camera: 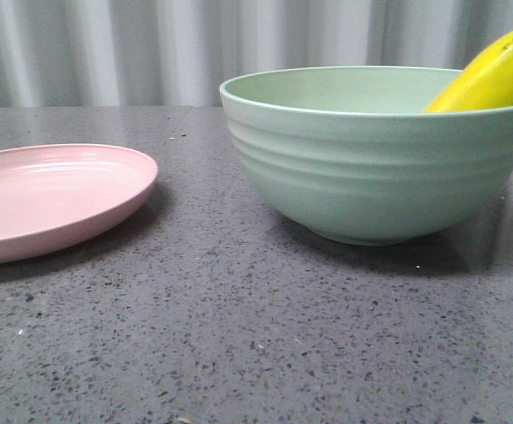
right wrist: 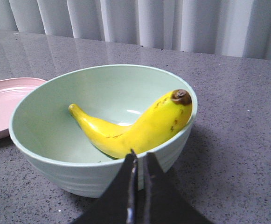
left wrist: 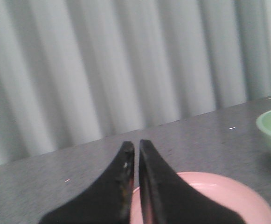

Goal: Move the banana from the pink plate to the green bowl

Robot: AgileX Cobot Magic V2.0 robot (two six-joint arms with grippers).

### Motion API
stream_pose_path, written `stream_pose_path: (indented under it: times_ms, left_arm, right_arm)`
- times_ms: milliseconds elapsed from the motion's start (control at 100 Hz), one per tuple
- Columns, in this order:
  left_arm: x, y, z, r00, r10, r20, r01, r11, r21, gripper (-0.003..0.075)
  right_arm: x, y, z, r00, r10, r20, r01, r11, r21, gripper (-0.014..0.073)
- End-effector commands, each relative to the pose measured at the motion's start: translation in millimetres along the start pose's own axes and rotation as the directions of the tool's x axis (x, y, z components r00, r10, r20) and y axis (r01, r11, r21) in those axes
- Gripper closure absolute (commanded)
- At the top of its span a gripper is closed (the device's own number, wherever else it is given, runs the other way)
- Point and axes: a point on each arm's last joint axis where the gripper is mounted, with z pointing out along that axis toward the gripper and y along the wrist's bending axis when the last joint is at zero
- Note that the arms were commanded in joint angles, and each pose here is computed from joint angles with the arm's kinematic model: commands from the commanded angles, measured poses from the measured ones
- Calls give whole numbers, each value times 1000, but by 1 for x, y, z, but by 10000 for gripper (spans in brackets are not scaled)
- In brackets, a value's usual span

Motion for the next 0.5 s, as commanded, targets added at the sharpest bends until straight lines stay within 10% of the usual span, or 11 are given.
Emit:
stream_pose_path:
  times_ms: [0, 190, 490]
  left_arm:
    - [-1, 6, -2, 999, 23, 47, -17, 991, -133, 741]
    - [39, 12, -10, 999, 40, -23, -46, 934, -354, 741]
    - [90, 11, -9, 974, -139, -179, 62, 922, -382, 741]
  right_arm:
    - [-16, 0, -1, 994, -23, 103, 23, 1000, 4, 666]
    - [-16, 0, -1, 994, -23, 103, 23, 1000, 4, 666]
    - [-16, 0, -1, 994, -23, 105, 23, 1000, 4, 666]
